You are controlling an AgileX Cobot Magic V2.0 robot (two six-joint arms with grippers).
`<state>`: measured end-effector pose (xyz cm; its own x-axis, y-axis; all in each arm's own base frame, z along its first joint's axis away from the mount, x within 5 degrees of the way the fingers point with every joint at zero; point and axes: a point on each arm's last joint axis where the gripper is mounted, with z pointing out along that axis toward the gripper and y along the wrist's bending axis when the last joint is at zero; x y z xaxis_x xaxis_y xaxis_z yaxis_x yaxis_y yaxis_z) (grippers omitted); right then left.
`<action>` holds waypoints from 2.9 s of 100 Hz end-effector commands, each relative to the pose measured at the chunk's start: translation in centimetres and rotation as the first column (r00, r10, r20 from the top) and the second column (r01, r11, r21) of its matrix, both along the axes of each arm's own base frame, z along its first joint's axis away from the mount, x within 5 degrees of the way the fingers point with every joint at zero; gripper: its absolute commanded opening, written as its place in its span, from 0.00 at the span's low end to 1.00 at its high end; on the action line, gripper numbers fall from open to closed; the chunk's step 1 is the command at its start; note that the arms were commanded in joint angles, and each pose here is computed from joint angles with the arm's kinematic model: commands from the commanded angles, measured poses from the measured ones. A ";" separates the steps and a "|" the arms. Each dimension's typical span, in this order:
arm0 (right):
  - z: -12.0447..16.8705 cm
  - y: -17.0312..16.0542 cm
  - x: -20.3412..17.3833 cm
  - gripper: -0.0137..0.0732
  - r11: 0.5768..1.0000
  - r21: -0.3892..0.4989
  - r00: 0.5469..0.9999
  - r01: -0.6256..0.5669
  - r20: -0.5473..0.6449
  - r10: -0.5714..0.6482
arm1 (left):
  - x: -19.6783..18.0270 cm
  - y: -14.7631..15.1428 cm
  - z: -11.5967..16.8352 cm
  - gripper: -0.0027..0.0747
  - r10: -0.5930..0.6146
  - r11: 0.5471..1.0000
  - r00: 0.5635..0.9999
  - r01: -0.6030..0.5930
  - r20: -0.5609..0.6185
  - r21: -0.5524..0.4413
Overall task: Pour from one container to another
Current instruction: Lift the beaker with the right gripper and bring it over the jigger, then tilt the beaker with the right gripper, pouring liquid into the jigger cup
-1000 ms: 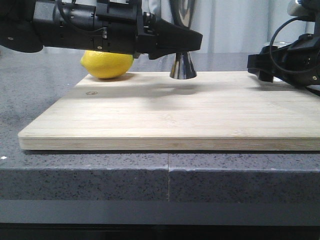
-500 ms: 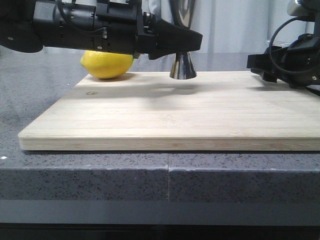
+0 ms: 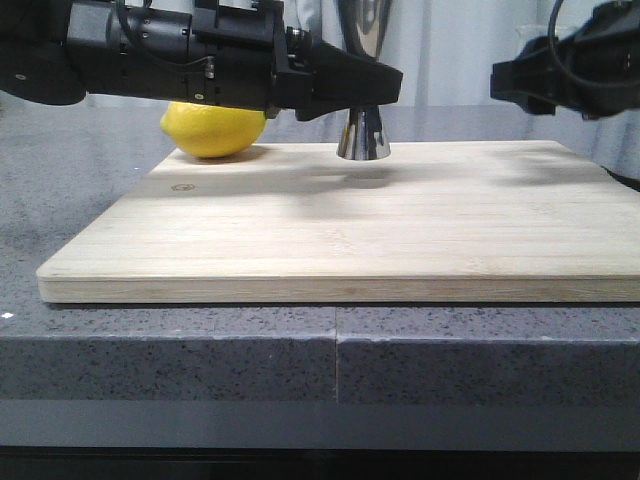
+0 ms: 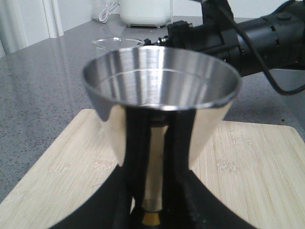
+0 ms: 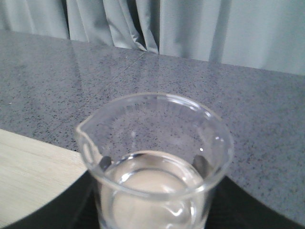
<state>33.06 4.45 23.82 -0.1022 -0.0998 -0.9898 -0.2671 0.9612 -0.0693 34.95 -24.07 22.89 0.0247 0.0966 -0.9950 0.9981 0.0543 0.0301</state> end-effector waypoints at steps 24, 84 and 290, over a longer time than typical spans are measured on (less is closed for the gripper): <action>7.0 2.3 0.0 0.47 0.979 -0.178 0.983 -0.100 0.136 0.125 | -0.4 -0.2 3.8 0.09 -0.001 0.992 0.999 0.007 0.045 -0.125; 11.4 6.6 0.2 0.47 0.904 -0.389 0.954 -0.178 0.156 0.255 | -0.2 -0.3 4.0 0.09 0.002 0.995 1.000 0.000 0.020 -0.098; 12.4 7.9 -2.0 0.47 0.530 -0.831 0.851 -0.166 0.150 0.503 | -0.5 -0.3 3.8 0.09 -0.037 0.996 0.999 0.039 0.034 -0.079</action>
<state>31.89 12.40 33.23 0.3620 -0.8061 -0.4681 -0.4203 0.3071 -0.8538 35.11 -24.12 22.95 0.0134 0.1360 -0.9906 0.9986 0.0491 0.0203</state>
